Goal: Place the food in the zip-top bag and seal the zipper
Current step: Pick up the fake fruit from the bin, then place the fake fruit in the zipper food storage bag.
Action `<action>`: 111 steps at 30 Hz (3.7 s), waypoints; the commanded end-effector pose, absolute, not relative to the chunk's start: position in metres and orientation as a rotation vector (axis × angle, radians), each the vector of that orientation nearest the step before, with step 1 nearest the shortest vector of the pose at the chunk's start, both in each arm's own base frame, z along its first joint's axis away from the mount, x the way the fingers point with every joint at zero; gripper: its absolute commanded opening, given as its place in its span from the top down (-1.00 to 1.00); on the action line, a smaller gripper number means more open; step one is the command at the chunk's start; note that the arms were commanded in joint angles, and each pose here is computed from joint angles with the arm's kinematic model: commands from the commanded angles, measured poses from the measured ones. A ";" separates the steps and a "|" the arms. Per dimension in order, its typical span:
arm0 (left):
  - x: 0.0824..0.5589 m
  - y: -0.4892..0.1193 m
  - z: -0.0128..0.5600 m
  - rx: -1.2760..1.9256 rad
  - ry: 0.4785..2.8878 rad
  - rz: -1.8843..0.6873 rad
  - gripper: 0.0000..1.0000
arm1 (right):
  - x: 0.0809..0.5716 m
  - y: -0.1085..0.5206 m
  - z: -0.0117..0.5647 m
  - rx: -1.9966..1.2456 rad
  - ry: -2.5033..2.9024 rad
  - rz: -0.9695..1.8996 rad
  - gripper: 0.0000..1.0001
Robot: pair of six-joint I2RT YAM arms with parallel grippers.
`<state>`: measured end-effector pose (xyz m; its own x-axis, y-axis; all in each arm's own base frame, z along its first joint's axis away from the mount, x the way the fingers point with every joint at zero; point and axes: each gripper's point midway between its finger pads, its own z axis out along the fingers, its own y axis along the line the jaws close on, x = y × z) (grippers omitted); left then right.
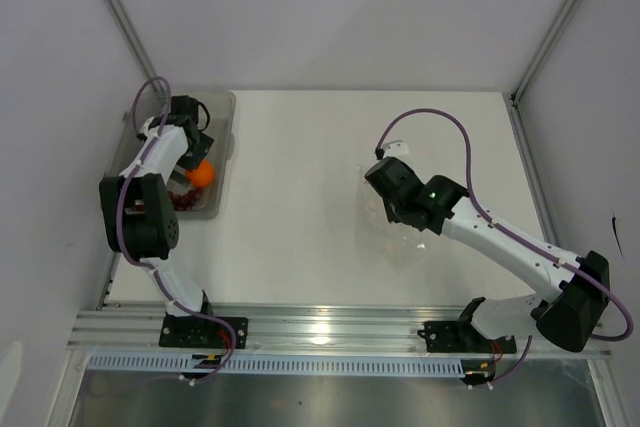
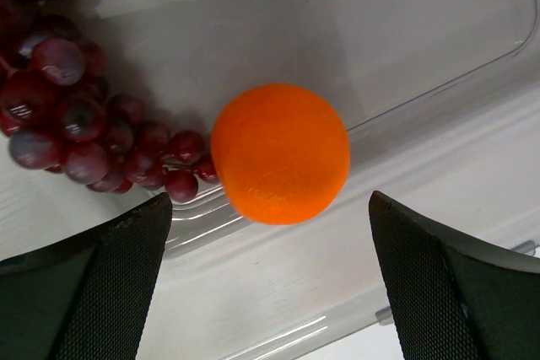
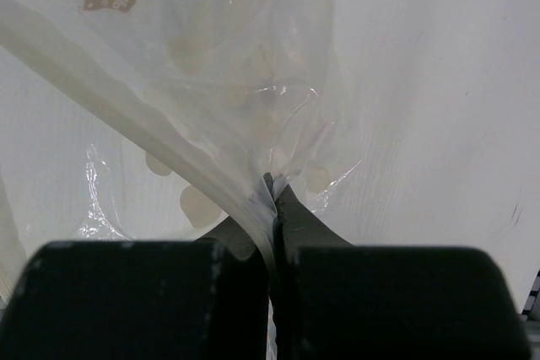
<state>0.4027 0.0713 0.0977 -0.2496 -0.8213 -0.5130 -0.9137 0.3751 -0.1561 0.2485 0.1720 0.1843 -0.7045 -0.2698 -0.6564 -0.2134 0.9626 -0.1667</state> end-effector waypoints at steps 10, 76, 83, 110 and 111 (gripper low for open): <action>0.433 0.071 0.082 -1.542 2.177 0.145 -0.98 | 0.258 0.173 0.192 -0.322 2.346 -0.091 1.00; 0.173 -0.298 0.280 0.321 1.908 -1.468 0.99 | 0.248 0.212 0.192 -0.329 2.431 0.264 1.00; 0.172 -0.320 0.303 0.390 1.843 -1.530 0.99 | 0.244 0.212 0.189 -0.290 2.448 0.263 1.00; 0.206 -0.344 0.220 0.234 2.230 -1.319 0.82 | 0.245 0.222 0.218 -0.253 2.368 0.315 1.00; 0.206 -0.344 0.221 0.235 2.230 -1.319 0.72 | 0.245 0.223 0.217 -0.253 2.369 0.314 1.00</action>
